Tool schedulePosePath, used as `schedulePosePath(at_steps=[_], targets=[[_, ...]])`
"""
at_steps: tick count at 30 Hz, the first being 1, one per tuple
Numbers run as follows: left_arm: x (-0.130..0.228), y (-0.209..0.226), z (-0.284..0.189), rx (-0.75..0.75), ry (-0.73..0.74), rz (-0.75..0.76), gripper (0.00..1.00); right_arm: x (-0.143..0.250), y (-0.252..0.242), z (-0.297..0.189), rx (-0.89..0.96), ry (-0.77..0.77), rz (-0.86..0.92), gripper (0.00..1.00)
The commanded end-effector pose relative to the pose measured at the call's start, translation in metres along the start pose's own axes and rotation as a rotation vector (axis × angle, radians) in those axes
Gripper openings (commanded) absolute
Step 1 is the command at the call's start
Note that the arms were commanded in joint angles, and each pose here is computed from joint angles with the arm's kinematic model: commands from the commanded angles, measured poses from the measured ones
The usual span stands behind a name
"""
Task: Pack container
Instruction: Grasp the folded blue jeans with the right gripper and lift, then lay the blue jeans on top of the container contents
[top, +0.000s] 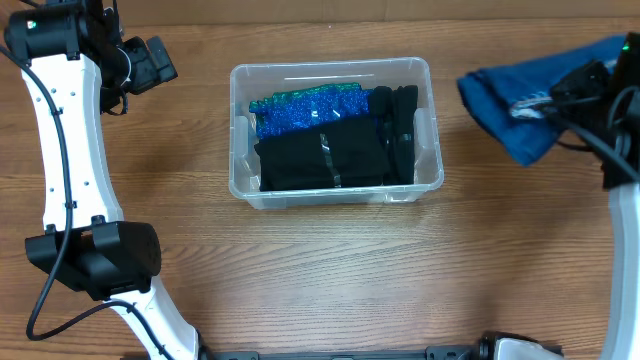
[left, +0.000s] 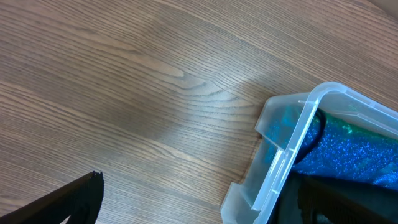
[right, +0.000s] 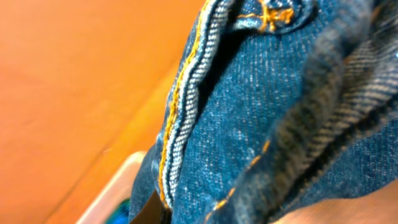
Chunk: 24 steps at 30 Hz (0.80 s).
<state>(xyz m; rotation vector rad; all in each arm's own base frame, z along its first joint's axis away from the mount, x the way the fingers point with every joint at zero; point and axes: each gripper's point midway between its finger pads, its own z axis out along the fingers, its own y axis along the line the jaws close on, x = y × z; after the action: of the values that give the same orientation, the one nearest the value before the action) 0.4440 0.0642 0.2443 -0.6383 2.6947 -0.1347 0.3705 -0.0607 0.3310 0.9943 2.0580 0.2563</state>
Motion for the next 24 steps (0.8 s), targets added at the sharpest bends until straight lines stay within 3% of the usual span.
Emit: schedulePosePath(at_steps=[1,4,10,17,24], targets=[[-0.005,-0.001,-0.005,0.006,-0.023,0.008,1.0,-0.02,0.058,-0.076,-0.219,-0.171,0.054,0.04],[-0.005,-0.001,-0.005,0.006,-0.023,0.008,1.0,0.002,0.079,-0.086,-0.24,-0.172,0.165,0.04],[-0.005,-0.001,-0.005,0.006,-0.023,0.008,1.0,0.085,0.135,-0.082,-0.256,-0.113,0.348,0.04],[-0.005,-0.001,-0.005,0.006,-0.023,0.008,1.0,0.173,0.205,-0.059,-0.327,-0.106,0.284,0.04],[-0.005,-0.001,-0.005,0.006,-0.023,0.008,1.0,0.219,0.231,-0.038,-0.353,-0.069,0.269,0.04]])
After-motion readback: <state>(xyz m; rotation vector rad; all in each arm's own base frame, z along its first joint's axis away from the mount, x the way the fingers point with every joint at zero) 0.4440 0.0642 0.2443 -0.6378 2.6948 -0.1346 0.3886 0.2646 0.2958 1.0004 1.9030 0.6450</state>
